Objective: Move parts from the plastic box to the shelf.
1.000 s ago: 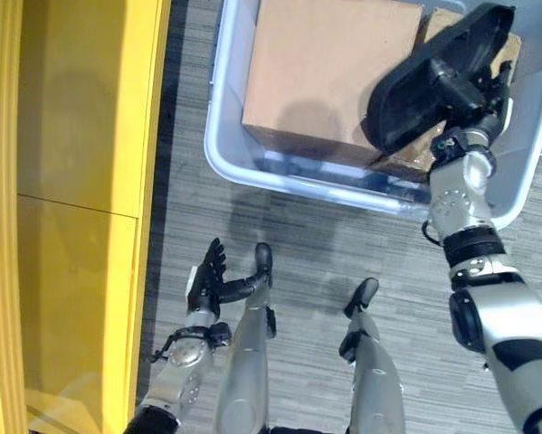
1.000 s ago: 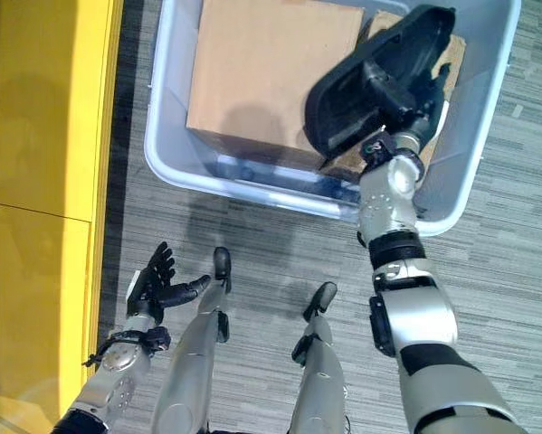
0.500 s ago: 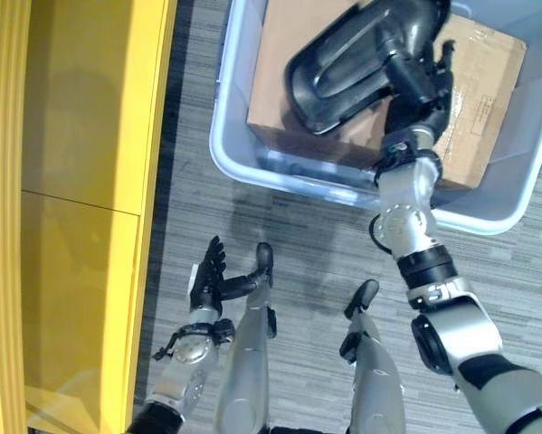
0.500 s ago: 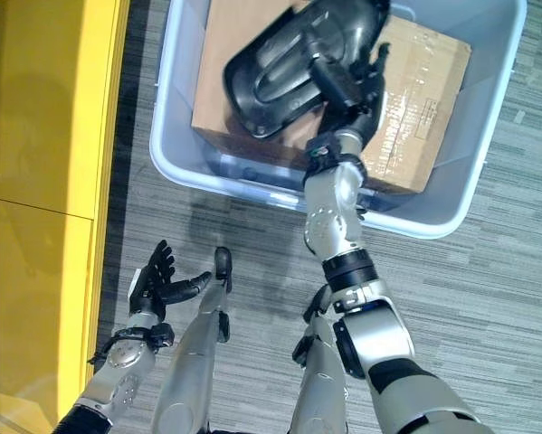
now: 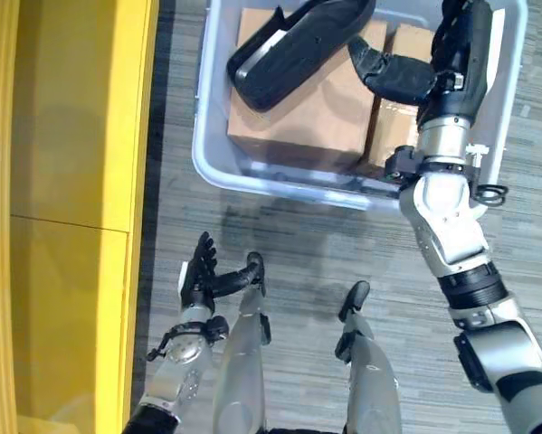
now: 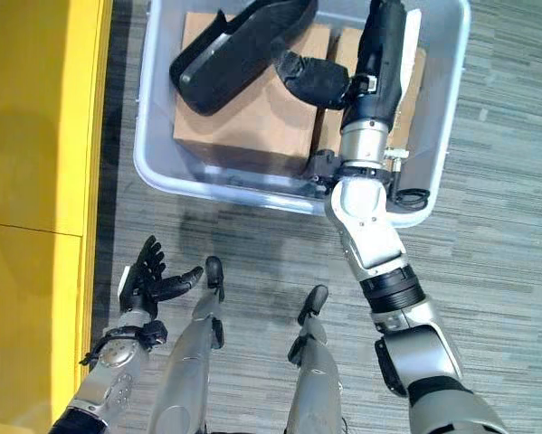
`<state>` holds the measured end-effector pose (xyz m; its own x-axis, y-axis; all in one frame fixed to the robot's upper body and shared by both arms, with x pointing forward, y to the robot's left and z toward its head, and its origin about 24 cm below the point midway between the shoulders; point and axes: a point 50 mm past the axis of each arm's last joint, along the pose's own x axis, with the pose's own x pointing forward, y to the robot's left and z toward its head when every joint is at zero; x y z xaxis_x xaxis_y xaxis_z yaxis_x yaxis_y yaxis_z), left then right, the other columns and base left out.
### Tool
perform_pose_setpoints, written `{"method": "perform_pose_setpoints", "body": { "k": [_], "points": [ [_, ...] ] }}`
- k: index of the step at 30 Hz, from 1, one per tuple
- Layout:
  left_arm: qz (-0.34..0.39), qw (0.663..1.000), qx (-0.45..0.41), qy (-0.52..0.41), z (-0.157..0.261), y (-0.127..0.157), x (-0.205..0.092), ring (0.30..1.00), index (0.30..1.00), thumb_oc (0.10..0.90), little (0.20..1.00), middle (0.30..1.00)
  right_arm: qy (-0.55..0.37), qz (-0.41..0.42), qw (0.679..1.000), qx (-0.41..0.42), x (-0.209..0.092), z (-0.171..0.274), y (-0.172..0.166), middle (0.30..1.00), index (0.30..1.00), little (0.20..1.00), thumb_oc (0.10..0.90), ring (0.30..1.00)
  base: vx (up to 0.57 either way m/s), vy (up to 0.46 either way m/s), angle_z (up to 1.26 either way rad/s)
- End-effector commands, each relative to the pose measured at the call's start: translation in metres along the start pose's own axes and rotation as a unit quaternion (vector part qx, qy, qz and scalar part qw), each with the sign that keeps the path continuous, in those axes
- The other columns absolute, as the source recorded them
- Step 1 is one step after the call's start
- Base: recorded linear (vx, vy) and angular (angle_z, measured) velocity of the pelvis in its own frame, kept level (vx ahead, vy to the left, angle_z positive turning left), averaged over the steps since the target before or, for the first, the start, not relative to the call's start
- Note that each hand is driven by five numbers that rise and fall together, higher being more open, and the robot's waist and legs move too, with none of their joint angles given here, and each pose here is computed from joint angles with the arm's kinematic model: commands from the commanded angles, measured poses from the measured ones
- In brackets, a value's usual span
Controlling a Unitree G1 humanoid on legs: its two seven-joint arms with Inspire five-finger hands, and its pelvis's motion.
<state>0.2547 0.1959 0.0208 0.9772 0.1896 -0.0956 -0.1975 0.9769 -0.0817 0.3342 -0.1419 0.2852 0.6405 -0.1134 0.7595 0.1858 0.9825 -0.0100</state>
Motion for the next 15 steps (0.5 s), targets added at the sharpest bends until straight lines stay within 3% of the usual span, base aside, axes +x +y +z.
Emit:
{"method": "perform_pose_setpoints", "body": {
  "k": [1, 2, 6, 7, 15],
  "points": [
    [0.006, 0.998, 0.028, -0.061, 0.019, 0.017, -0.013, 1.000, 1.000, 0.900, 1.000, 1.000, -0.186, 0.032, 0.980, -0.061, 0.017, 0.068, 0.002, 1.000, 1.000, 1.000, 0.900, 1.000, 0.00, 0.000, 0.00],
    [0.006, 0.997, 0.034, -0.063, 0.020, 0.020, -0.015, 1.000, 1.000, 0.900, 1.000, 1.000, -0.206, 0.049, 0.969, -0.125, 0.017, 0.071, -0.001, 1.000, 1.000, 1.000, 0.900, 1.000, 0.00, 0.000, 0.00],
    [0.002, 0.997, 0.042, -0.061, 0.019, 0.026, -0.018, 1.000, 1.000, 0.900, 1.000, 1.000, -0.205, 0.128, 0.943, -0.230, 0.020, 0.063, -0.003, 1.000, 1.000, 1.000, 0.900, 1.000, -0.01, -0.017, -0.03],
    [-0.001, 0.997, 0.046, -0.060, 0.018, 0.030, -0.020, 1.000, 1.000, 0.900, 1.000, 1.000, -0.198, 0.178, 0.922, -0.282, 0.024, 0.058, -0.004, 1.000, 1.000, 1.000, 0.900, 1.000, 0.00, 0.000, 0.00],
    [-0.012, 0.997, 0.053, -0.059, 0.018, 0.037, -0.023, 1.000, 1.000, 0.900, 1.000, 1.000, -0.151, 0.300, 0.858, -0.389, 0.032, 0.034, 0.001, 1.000, 1.000, 1.000, 0.900, 1.000, 0.00, 0.000, 0.00]
  ]
}}
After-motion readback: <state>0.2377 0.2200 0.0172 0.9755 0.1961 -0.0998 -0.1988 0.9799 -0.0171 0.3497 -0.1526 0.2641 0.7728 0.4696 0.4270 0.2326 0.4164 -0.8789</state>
